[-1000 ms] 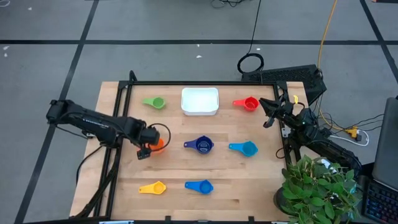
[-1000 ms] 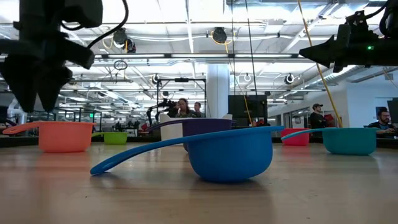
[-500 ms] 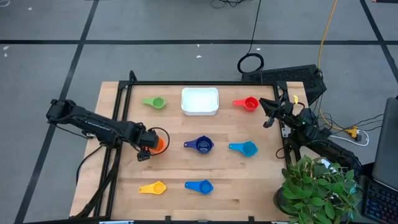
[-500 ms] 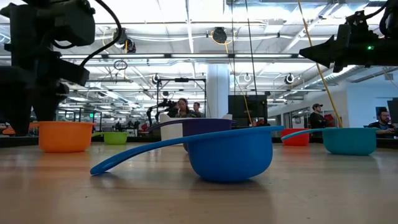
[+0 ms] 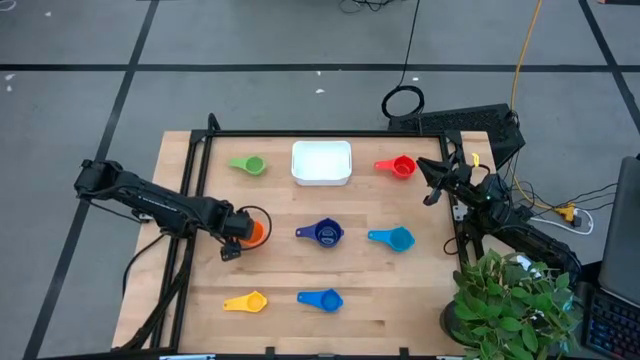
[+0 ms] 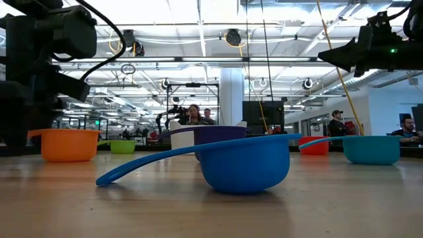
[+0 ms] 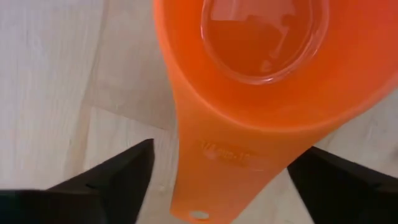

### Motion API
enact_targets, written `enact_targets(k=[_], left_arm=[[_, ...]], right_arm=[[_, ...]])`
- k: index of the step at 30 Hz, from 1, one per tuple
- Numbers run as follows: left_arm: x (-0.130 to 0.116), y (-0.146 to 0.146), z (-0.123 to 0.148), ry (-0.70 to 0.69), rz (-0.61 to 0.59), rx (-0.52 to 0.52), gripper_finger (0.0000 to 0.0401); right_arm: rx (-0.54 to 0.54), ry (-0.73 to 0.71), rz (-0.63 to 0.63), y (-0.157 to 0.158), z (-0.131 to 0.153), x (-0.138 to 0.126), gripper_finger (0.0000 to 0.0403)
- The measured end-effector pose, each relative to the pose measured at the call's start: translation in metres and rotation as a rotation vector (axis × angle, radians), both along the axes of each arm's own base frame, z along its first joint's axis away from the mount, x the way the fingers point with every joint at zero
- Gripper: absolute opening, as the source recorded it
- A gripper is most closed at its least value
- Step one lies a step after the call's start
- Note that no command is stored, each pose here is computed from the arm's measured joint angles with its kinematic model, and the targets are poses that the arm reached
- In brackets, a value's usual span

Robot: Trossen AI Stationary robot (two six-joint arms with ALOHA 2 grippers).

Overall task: Nest measuring cups in basket
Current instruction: Stack the orange measuring cup on the dark blue measuring cup

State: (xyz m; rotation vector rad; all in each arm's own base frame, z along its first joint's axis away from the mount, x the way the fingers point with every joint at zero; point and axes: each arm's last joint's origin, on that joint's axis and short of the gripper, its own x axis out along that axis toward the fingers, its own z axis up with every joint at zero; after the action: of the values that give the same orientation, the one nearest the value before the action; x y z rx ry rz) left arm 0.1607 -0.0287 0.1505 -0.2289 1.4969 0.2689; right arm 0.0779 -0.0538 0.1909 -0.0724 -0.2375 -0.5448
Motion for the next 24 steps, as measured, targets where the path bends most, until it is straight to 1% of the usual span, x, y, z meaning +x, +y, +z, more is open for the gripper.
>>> enact_targets(k=[8,9,19,24], left_arm=[[0.0,0.0,0.0,0.001,0.004,0.0,0.0145],[0.0,0.0,0.0,0.001,0.004,-0.001,0.0134],[0.001,-0.001,0.002,0.003,0.014,-0.026,0.0135],[0.014,-0.003,0.02,-0.06,-0.006,-0.035,0.0135]], right_arm=[[0.0,0.0,0.0,0.0,0.0,0.0,0.0034],[0.0,0.0,0.0,0.0,0.0,0.0,0.0034],[0.0,0.0,0.0,0.0,0.0,0.0,0.0034],[0.0,0.0,0.0,0.0,0.0,0.0,0.0034]])
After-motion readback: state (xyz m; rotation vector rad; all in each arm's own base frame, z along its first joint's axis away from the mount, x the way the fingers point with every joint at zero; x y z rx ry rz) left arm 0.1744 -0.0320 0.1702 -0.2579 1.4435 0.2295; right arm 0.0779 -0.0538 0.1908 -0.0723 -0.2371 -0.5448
